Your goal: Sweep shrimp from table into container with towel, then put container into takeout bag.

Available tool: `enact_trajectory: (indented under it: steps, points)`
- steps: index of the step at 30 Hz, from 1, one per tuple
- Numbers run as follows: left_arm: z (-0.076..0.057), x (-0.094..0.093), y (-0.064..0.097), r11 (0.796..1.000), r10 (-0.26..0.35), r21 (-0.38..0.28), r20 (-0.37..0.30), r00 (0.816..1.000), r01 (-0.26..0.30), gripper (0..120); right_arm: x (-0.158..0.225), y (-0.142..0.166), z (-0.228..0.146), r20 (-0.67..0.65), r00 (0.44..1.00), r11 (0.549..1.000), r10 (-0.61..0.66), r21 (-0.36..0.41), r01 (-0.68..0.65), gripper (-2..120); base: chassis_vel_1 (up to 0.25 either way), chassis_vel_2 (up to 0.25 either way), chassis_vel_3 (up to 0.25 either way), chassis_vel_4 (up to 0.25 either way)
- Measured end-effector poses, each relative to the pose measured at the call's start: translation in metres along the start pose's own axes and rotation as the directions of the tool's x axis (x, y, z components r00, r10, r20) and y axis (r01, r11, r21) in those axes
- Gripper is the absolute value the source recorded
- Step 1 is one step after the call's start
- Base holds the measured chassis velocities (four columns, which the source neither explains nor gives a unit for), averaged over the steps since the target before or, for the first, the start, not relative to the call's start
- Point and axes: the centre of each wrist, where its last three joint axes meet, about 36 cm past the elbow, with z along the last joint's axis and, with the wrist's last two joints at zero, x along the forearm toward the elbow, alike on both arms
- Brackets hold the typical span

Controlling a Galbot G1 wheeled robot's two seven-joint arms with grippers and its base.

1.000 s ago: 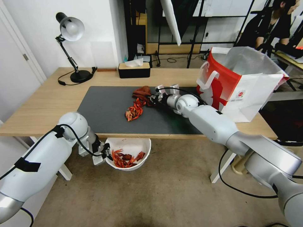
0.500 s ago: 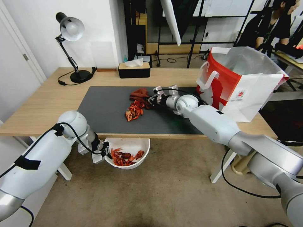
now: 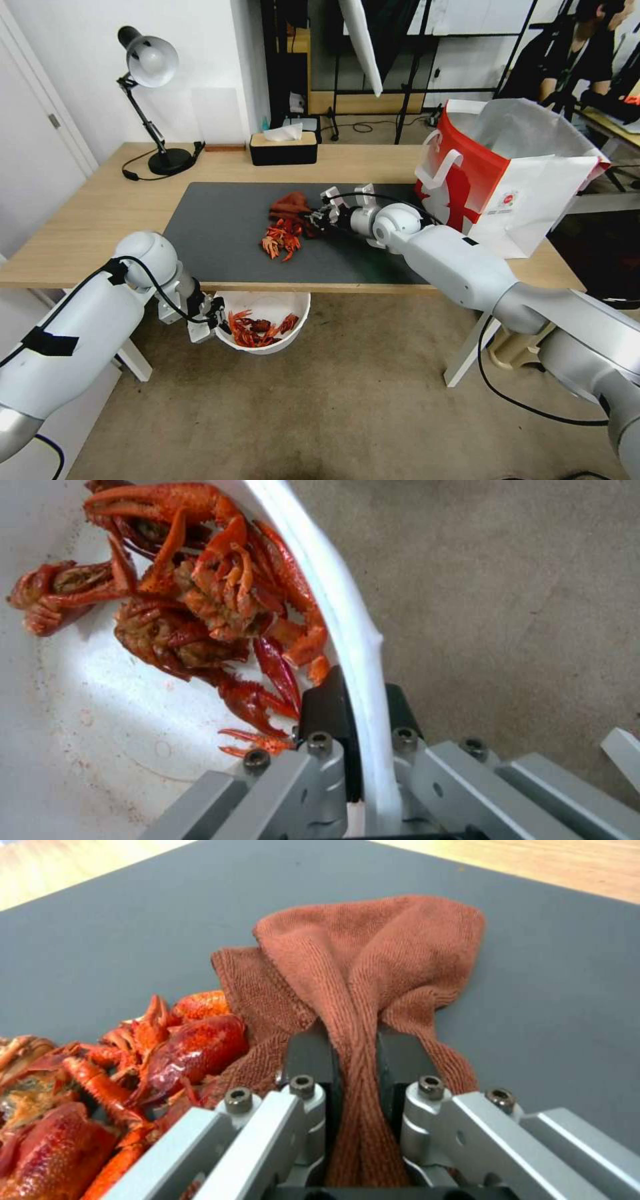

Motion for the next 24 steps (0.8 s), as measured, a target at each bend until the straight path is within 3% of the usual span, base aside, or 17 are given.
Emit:
enact_trajectory:
  steps: [24]
  points:
    - [-0.001, 0.003, -0.001, 1.0, -0.007, 0.0, -0.002, 1.0, 0.007, 0, 0.001, 0.036, 0.008, -0.035, 0.995, 0.994, -0.094, 0.046, 0.096, 7, 0.0, 0.0, 0.0, 0.0]
